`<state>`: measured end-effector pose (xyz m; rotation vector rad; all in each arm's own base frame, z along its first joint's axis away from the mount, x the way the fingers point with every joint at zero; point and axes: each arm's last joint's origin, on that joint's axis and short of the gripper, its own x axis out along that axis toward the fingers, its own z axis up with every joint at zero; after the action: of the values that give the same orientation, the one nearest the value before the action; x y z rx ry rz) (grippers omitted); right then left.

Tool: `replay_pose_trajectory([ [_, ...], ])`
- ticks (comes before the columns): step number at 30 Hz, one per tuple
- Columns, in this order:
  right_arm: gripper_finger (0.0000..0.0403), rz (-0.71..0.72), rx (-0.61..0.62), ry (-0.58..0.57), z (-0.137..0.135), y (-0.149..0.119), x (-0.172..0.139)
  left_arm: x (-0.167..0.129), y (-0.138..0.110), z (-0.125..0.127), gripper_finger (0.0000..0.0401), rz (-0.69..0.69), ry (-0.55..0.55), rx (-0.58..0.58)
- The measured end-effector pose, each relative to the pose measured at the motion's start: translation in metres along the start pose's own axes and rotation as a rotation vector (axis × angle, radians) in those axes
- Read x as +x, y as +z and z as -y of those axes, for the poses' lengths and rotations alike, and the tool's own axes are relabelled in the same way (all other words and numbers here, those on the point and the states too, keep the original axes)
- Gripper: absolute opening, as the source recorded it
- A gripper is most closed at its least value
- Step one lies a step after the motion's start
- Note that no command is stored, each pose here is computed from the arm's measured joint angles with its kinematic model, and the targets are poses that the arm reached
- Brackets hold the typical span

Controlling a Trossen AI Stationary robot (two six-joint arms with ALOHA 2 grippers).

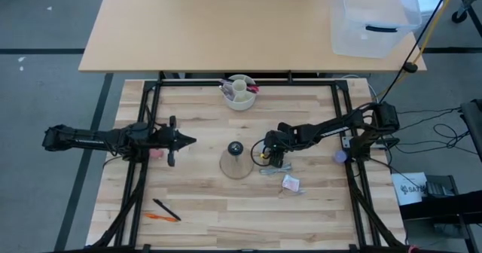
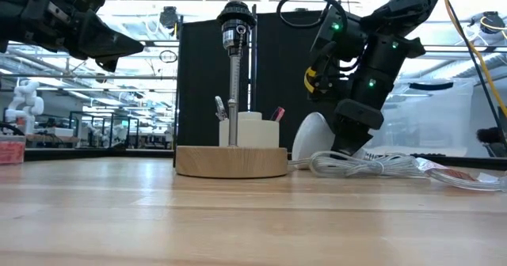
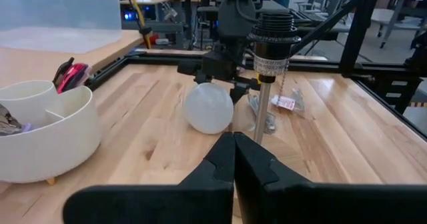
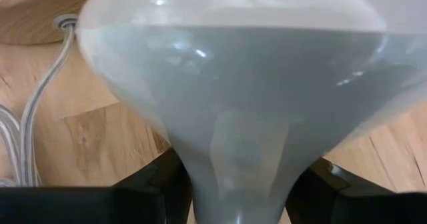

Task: Screw lightbulb
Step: Remove the lightbulb from the wooden lamp

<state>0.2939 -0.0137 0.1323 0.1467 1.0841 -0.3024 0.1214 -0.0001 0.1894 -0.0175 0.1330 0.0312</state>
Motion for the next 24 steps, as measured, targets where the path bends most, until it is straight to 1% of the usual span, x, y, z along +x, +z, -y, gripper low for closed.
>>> replay_pose_trajectory([
  [3,0.0183,0.0,0.0,0.0,0.0,0.0,0.0,0.0,0.0,0.0,0.0,-0.001,0.0,0.0],
  [6,0.0194,-0.002,0.0,0.0,0.0,0.0,0.0,0.0,0.0,0.0,0.0,-0.002,0.0,0.0],
  [12,0.024,-0.019,0.006,0.019,-0.001,0.001,-0.001,0.0,0.0,0.0,0.0,-0.004,0.0,-0.001],
  [14,0.0256,-0.048,-0.004,0.054,-0.002,0.003,-0.003,0.0,-0.001,0.0,0.0,-0.006,0.0,0.0],
  [15,0.0264,-0.06,-0.012,0.074,-0.003,0.005,-0.005,0.0,-0.001,0.0,0.0,-0.005,0.0,-0.001],
  [18,0.0281,-0.05,-0.035,0.086,-0.006,0.014,-0.01,0.0,-0.001,0.0,0.0,-0.006,0.0,-0.002],
  [21,0.0289,-0.051,-0.09,0.083,-0.008,0.021,-0.017,0.0,-0.001,0.0,0.0,-0.006,0.0,-0.004],
  [24,0.0288,0.037,-0.165,0.095,-0.012,0.032,-0.036,0.0,-0.001,0.0,0.0,-0.006,0.0,-0.004],
])
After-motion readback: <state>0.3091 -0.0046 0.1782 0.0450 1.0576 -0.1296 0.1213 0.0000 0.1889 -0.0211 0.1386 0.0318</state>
